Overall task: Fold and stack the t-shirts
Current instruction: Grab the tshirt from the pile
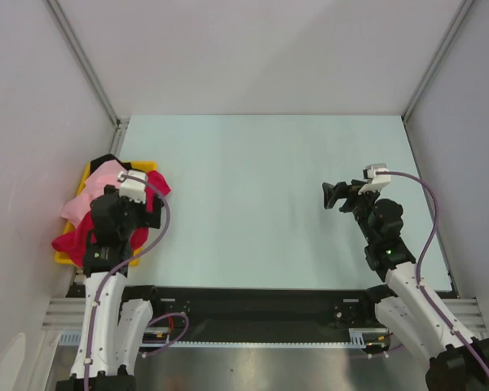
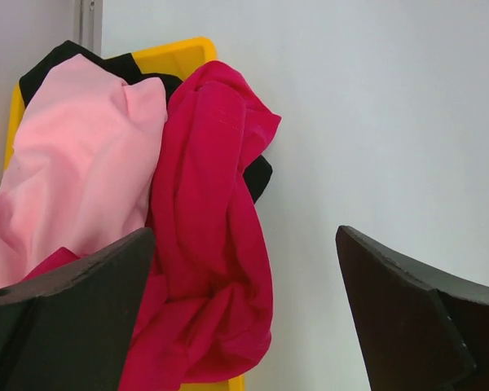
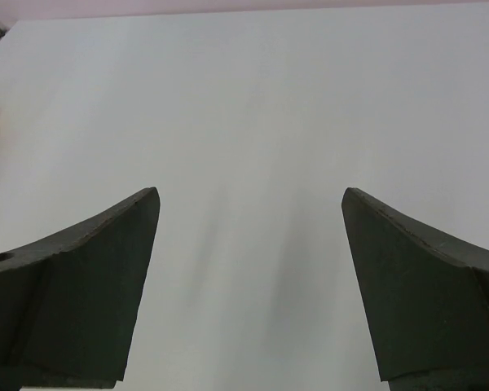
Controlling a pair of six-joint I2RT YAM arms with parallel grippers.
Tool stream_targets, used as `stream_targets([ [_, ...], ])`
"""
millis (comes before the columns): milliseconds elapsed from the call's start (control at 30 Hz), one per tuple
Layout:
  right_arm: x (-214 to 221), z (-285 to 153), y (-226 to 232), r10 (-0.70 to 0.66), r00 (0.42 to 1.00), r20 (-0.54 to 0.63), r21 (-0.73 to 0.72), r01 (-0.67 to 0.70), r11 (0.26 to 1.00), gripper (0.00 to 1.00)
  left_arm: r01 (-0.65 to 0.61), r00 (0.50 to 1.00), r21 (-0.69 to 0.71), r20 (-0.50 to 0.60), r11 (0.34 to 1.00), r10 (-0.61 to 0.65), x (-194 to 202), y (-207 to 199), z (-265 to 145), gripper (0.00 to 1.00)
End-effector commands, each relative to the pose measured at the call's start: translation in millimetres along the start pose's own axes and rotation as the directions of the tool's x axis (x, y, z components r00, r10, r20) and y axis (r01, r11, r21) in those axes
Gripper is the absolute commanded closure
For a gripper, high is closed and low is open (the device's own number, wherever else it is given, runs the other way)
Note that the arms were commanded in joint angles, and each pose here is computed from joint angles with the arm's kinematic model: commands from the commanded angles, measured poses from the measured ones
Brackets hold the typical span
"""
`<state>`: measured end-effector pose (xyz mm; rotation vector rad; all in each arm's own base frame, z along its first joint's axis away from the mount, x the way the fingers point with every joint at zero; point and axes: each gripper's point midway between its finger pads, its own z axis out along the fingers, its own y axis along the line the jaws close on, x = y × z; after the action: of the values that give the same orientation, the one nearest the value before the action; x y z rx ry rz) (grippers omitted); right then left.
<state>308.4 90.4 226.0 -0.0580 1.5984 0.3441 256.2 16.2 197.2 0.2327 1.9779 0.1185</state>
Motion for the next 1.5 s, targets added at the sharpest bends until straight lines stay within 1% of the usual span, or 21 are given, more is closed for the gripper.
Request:
stream_targets([
  [0,-27,5,12,-0.005,0.998,0.064,-0.049,0.008,0.999,0.00,0.012,0.998,0.037,0.058,0.999,-0.014,-22,-4,-2,0.00],
  [133,-42,11,17,0.004,0.996,0.084,-0.063,0.001,0.998,0.00,-0.153,0.987,0.101,0.056,0.983,0.148,-43,-3,-2,0.00],
  [200,-54,13,21,0.008,0.995,0.103,-0.078,0.000,0.997,0.00,-0.162,0.985,0.126,-0.043,0.979,0.168,-34,0,8,0.00],
  [233,-56,15,23,0.010,0.995,0.103,-0.084,-0.001,0.996,0.00,-0.181,0.980,0.079,-0.073,0.980,0.186,-45,15,10,0.00],
  [300,-62,17,27,0.015,0.993,0.115,-0.100,-0.003,0.995,0.00,-0.159,0.956,0.069,-0.239,0.985,0.171,-29,28,32,0.00],
  [333,-69,19,28,0.016,0.991,0.132,-0.106,-0.002,0.994,0.00,-0.176,0.953,-0.008,-0.252,0.984,0.169,-49,49,34,0.00],
  [400,-73,20,33,0.015,0.990,0.139,-0.127,0.003,0.992,0.00,-0.165,0.926,-0.048,-0.352,0.985,0.138,-49,68,44,0.00],
  [433,-79,21,35,0.015,0.989,0.149,-0.138,0.006,0.990,0.00,-0.130,0.924,-0.097,-0.373,0.987,0.085,-60,87,55,0.00],
  [500,-79,24,40,0.010,0.990,0.138,-0.166,0.014,0.986,0.00,-0.064,0.906,-0.142,-0.422,0.988,-0.002,-58,106,60,0.00],
  [533,-80,25,44,0.007,0.991,0.131,-0.184,0.017,0.983,0.00,0.014,0.900,-0.194,-0.426,0.981,-0.097,-56,132,60,0.02],
  [700,-88,32,54,-0.021,0.993,0.114,-0.229,0.046,0.972,0.00,0.039,0.842,-0.243,-0.514,0.969,-0.162,-9,163,69,0.04],
  [833,-90,42,62,-0.018,0.997,0.074,-0.259,0.037,0.965,0.00,0.056,0.830,-0.298,-0.516,0.953,-0.211,10,186,84,0.06],
  [900,-96,47,69,-0.014,0.998,0.066,-0.277,0.031,0.960,0.00,0.089,0.807,-0.267,-0.546,0.960,-0.227,22,181,89,0.10],
  [933,-95,48,71,-0.017,0.998,0.057,-0.272,0.032,0.962,0.00,0.132,0.777,-0.217,-0.584,0.967,-0.237,32,166,85,0.14],
  [1033,-102,48,77,-0.043,0.996,0.072,-0.255,0.061,0.965,0.00,0.184,0.738,-0.128,-0.636,0.975,-0.223,53,135,67,0.14],
  [1133,-104,46,85,-0.051,0.995,0.085,-0.261,0.072,0.963,0.00,0.084,0.732,-0.155,-0.661,0.984,-0.166,67,142,48,0.13],
  [1200,-104,45,87,-0.050,0.995,0.086,-0.267,0.072,0.961,0.00,0.024,0.713,-0.186,-0.686,0.982,-0.147,76,155,39,0.36],
  [1233,-102,45,90,-0.054,0.995,0.079,-0.276,0.074,0.958,0.00,-0.016,0.704,-0.214,-0.696,0.977,-0.140,76,164,34,0.77],
  [1267,-102,44,91,-0.055,0.995,0.078,-0.279,0.075,0.957,0.00,-0.030,0.705,-0.222,-0.696,0.975,-0.136,74,167,32,0.98],
  [1400,-103,41,93,-0.056,0.995,0.082,-0.285,0.077,0.955,0.00,-0.048,0.777,-0.255,-0.617,0.966,-0.124,39,175,26,1.00],
  [1467,-106,38,94,-0.053,0.994,0.095,-0.287,0.079,0.955,0.00,-0.033,0.848,-0.258,-0.518,0.966,-0.109,-2,179,26,1.00],
])
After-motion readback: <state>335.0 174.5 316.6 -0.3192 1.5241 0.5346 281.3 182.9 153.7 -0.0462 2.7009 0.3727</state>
